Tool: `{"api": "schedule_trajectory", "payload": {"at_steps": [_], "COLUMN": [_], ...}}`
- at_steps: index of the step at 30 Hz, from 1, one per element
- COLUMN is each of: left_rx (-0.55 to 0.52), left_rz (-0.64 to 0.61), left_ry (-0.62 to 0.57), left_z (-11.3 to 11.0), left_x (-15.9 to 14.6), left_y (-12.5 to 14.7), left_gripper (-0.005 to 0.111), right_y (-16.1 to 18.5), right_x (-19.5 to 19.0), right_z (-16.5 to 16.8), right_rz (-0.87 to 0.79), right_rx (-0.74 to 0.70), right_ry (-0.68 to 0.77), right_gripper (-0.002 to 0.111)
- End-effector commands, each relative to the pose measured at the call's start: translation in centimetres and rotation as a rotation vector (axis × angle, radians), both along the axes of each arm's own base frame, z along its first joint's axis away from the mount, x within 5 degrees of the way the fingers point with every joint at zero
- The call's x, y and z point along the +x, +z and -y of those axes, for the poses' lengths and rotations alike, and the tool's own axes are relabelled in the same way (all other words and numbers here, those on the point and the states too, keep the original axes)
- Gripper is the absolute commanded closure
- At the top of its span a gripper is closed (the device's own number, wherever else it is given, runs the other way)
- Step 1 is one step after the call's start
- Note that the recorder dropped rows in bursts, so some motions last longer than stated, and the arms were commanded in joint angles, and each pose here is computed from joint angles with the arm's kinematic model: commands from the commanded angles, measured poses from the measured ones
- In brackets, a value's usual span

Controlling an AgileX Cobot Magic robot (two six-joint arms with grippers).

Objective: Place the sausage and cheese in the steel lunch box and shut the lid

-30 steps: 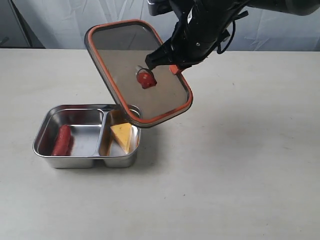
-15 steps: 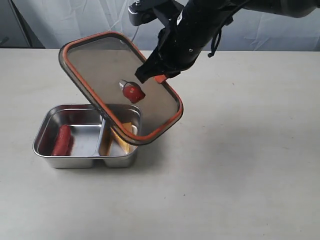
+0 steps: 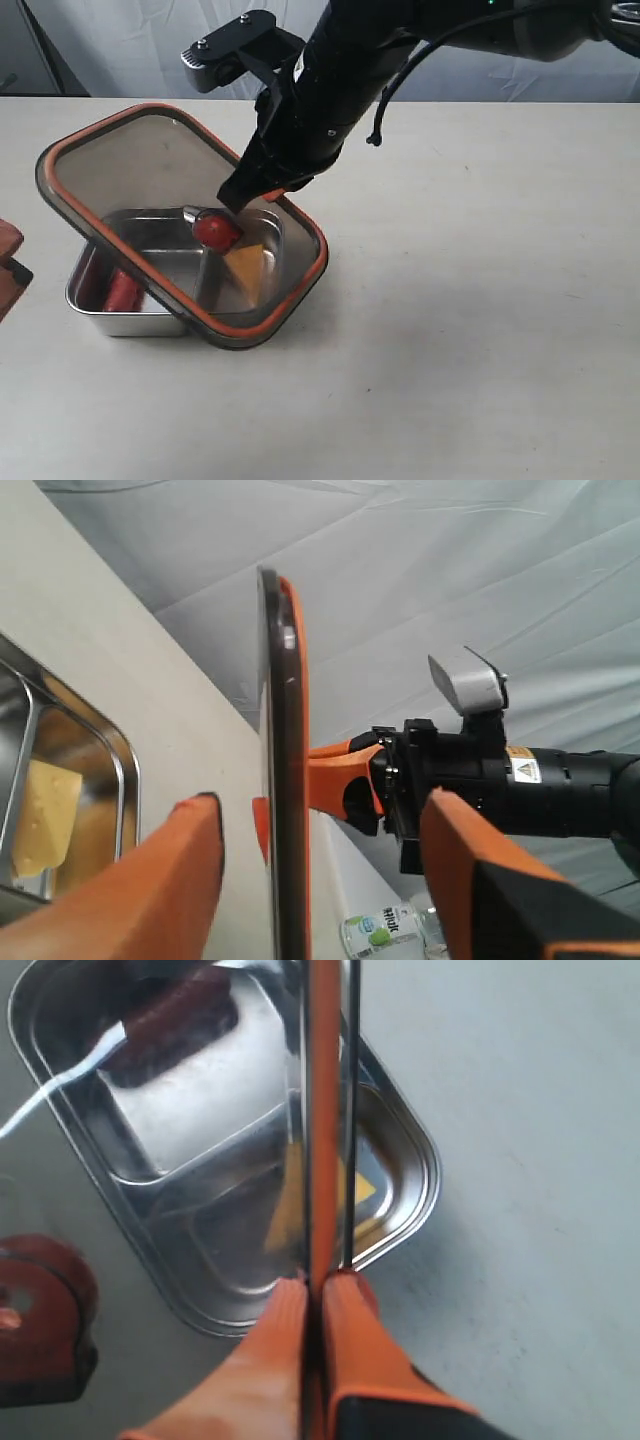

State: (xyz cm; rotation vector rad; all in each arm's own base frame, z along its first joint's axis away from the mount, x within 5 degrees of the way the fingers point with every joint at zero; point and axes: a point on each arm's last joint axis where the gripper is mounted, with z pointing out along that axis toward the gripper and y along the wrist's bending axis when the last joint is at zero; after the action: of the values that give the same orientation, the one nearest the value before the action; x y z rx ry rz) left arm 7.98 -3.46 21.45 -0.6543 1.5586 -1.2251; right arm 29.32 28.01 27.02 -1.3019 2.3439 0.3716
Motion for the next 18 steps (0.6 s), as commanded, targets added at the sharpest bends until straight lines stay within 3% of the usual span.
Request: {"api": "schedule_trajectory", "payload": {"at_steps": [1,12,13,18], "left_rx": [0.008,0.048,0.053,0.078], "left_rz": [-0.039,-0.075,-0.077,-0.074], "left_ry": [-0.03,-0.073,-0.075,-0.081], "left_z": [0.3,0.6,0.6,0.7], "left_x": [0.3,0.7,0.7,0.6], "left_y": [-0.4,-0.9,-0.9,-1.0], "left_gripper": [0.05,0.054,0.057,0.1], "right_y": [0.3,0.6,0.6,0.6], "right_x": [-1.3,-4.0,-4.1,-4.4], "right_z": [-1.2,-4.2,-4.3,-4.4], "right_rz": [0.01,0.026,0.026,0.018], "right_rx": [0.018,0.076,0.077,0.074], "right_ry": [0.041,0.117,0.121,0.128], "right_gripper": [0.109,0.109,0.109,0.109]}}
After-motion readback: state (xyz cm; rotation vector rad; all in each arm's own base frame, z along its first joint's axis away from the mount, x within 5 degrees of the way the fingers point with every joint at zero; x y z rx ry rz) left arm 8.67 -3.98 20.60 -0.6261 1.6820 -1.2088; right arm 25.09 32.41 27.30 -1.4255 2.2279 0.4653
